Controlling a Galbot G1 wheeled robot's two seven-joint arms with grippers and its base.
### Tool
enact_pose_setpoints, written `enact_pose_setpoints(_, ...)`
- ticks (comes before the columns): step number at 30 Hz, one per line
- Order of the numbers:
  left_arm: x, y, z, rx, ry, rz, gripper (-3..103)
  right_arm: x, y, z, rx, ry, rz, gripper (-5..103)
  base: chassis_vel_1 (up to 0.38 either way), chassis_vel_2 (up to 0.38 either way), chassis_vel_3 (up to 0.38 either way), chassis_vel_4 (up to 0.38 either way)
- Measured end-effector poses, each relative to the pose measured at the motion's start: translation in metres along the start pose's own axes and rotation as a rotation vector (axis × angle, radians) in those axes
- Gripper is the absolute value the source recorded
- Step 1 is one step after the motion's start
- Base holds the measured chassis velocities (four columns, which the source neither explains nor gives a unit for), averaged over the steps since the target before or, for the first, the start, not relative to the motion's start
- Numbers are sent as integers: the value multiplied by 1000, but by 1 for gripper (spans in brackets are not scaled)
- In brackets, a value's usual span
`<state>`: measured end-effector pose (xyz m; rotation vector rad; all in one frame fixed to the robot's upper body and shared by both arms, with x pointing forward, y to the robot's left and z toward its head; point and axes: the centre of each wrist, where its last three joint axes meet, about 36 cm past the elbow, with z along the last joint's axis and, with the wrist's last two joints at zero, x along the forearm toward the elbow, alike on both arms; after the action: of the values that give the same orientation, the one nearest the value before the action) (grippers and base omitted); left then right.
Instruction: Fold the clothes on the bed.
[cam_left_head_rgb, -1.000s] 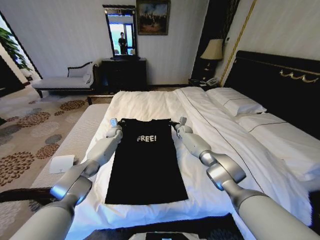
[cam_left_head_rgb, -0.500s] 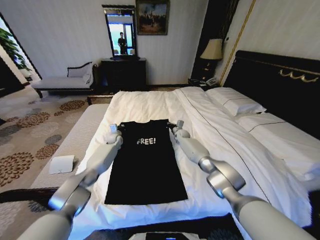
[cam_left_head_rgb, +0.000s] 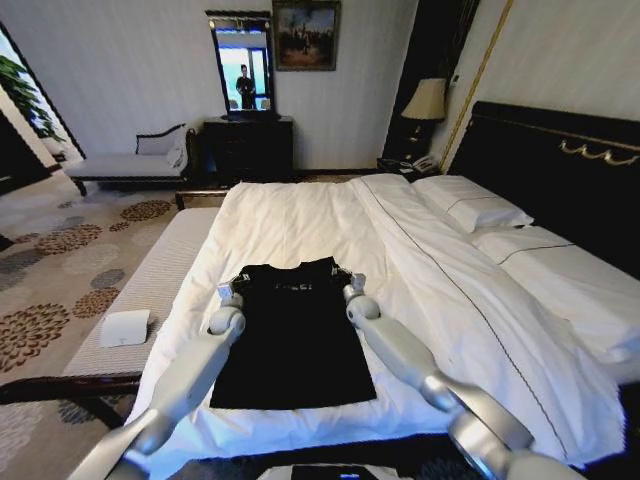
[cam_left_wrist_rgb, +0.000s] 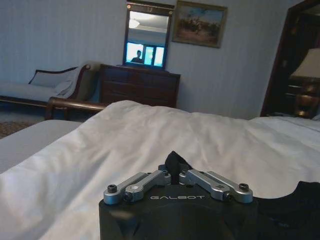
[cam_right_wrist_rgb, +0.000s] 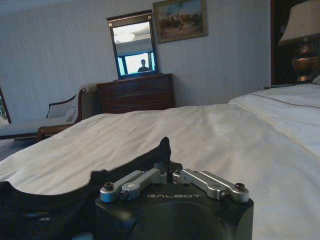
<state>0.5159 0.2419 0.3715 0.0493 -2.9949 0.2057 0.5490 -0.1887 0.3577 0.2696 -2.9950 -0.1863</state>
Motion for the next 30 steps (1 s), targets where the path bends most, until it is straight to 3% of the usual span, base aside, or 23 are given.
enact_pose_setpoints(3, 34, 5, 8, 2, 9, 13, 2, 51, -13, 18, -5, 30, 23, 0, 0, 0, 0, 0)
enact_pose_setpoints(11, 75, 12, 22, 2, 24, 14, 2, 99, -16, 40, -13, 50, 62, 0, 0, 0, 0, 0)
enact_pose_setpoints(21, 157, 29, 63, -12, 67, 3, 2, 161, 14, 61, -85, 56, 42, 0, 0, 0, 0, 0)
enact_pose_setpoints(24, 172, 30, 74, -5, 88, -13, 2, 178, 23, 67, -123, 62, 48, 0, 0, 0, 0, 0)
enact_pose_setpoints(30, 184, 34, 79, -8, 90, -32, 2, 204, 32, 79, -129, 75, 59, 0, 0, 0, 0, 0)
